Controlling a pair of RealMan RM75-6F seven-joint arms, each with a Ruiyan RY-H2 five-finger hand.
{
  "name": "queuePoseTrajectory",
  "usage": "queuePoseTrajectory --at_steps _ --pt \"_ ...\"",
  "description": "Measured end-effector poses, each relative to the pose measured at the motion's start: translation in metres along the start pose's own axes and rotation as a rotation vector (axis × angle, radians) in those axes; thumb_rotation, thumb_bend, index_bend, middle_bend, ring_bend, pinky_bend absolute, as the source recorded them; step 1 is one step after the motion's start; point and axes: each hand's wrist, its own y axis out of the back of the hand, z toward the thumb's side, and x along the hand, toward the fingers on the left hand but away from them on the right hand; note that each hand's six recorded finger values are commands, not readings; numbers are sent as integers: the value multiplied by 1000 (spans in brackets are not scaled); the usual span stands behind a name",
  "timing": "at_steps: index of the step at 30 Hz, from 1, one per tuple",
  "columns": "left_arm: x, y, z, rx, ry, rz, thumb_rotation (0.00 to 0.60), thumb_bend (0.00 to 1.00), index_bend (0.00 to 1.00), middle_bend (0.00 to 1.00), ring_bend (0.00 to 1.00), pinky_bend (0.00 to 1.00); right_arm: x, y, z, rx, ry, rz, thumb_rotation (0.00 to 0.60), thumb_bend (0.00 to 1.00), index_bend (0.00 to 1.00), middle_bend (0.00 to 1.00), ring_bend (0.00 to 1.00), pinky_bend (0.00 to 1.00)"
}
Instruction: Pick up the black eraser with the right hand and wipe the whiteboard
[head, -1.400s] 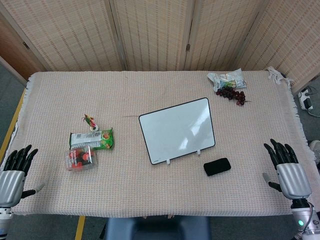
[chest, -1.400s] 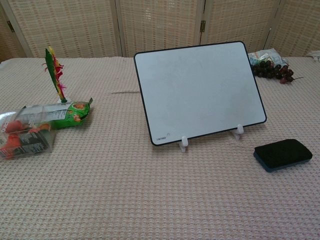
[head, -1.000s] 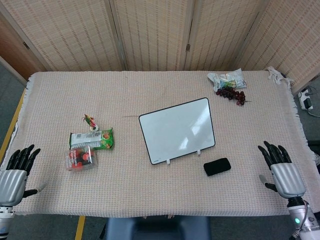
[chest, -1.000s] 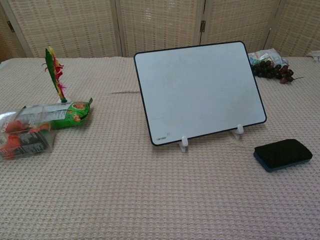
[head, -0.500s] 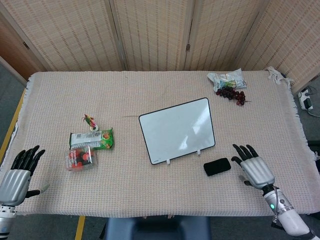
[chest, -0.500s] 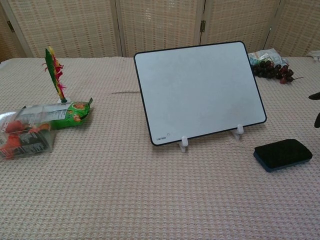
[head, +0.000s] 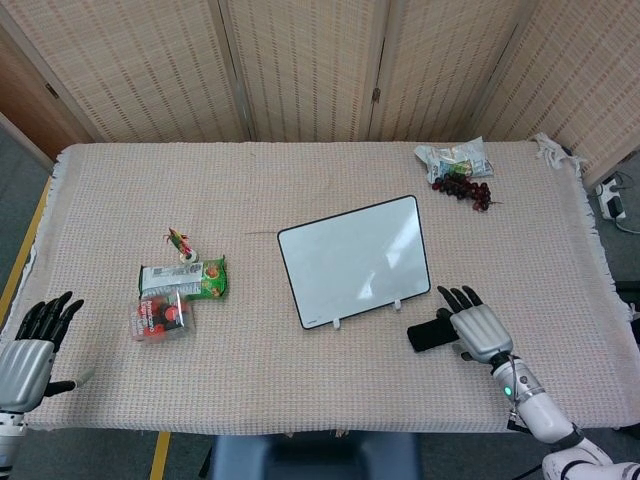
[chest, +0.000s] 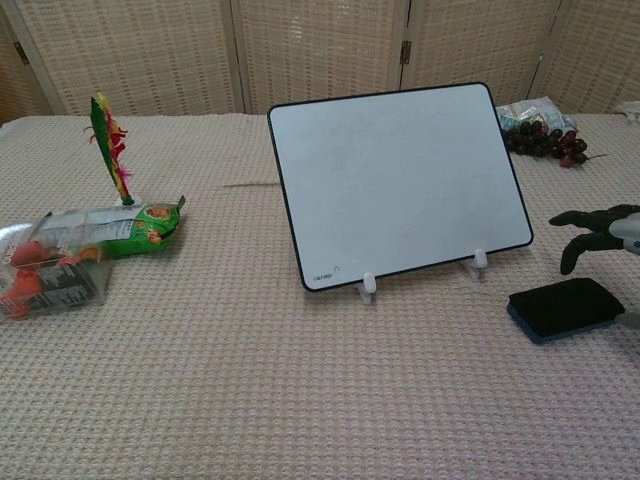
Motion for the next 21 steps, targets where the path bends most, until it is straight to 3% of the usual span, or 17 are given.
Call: queuePoseTrajectory --at_steps 21 --pt "-1 1 0 -10 -7 -4 600 173 0 0 0 0 -13 -9 9 -5 11 31 600 346 315 0 0 0"
